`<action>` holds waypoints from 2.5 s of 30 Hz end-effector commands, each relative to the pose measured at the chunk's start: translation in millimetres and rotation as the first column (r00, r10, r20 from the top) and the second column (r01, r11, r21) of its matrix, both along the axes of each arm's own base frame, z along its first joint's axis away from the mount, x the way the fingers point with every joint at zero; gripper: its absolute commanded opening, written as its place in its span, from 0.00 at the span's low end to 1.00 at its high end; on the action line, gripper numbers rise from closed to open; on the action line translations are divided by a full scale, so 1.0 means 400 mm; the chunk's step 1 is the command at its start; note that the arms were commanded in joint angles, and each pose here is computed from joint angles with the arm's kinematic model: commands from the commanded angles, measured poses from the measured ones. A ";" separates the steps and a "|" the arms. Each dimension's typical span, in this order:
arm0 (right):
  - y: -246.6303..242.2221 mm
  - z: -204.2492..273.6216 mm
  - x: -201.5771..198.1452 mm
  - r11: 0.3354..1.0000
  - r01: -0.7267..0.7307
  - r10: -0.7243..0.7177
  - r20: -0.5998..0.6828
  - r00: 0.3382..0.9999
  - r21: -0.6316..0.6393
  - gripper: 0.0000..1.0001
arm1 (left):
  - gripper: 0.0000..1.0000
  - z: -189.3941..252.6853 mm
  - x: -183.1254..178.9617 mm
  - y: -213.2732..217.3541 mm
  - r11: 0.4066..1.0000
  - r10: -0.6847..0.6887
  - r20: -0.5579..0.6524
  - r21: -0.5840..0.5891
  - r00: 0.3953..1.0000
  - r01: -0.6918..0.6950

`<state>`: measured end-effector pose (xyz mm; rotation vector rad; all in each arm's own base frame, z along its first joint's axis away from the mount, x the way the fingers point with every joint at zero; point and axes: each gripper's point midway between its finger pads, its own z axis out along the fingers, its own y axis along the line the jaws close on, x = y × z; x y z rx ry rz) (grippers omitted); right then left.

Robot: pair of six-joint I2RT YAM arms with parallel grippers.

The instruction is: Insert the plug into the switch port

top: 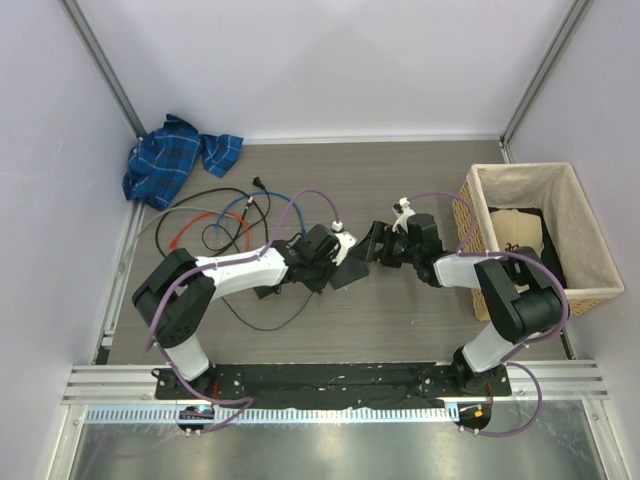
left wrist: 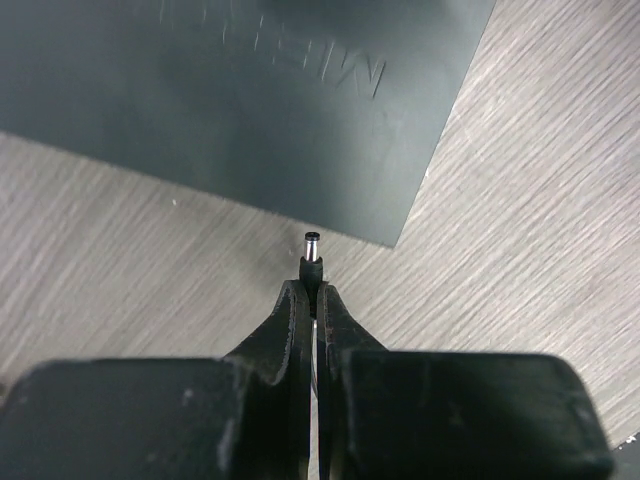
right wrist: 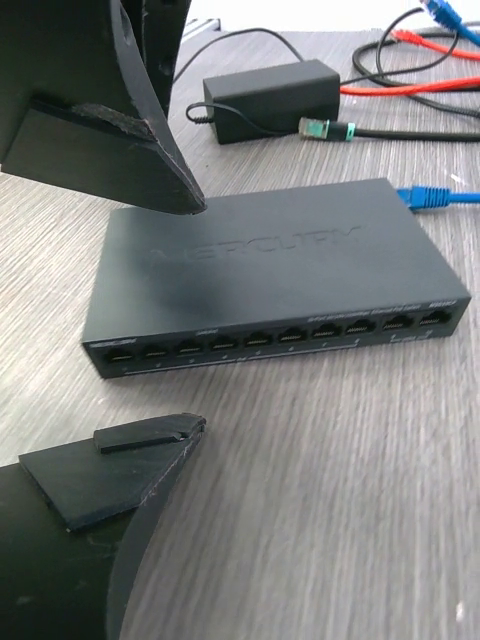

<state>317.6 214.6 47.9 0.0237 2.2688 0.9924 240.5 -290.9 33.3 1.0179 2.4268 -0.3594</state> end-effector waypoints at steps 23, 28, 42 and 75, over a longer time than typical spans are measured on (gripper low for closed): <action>0.036 -0.034 0.005 0.997 -0.049 0.052 -0.045 0.998 0.058 0.88 | 0.00 0.019 0.053 -0.043 0.998 -0.055 0.050 0.012 0.997 0.054; 0.037 -0.038 0.003 0.997 -0.055 0.057 -0.047 0.997 0.058 0.89 | 0.00 0.027 0.053 -0.045 0.998 -0.061 0.052 0.009 0.997 0.061; 0.039 -0.042 0.002 0.997 -0.053 0.056 -0.053 0.997 0.064 0.88 | 0.00 0.028 0.024 -0.058 0.995 -0.095 0.001 -0.021 0.995 0.095; 0.098 -0.040 -0.078 0.958 -0.115 0.159 -0.152 0.976 0.264 0.83 | 0.00 0.077 0.083 -0.090 0.999 -0.014 0.059 -0.037 0.998 0.016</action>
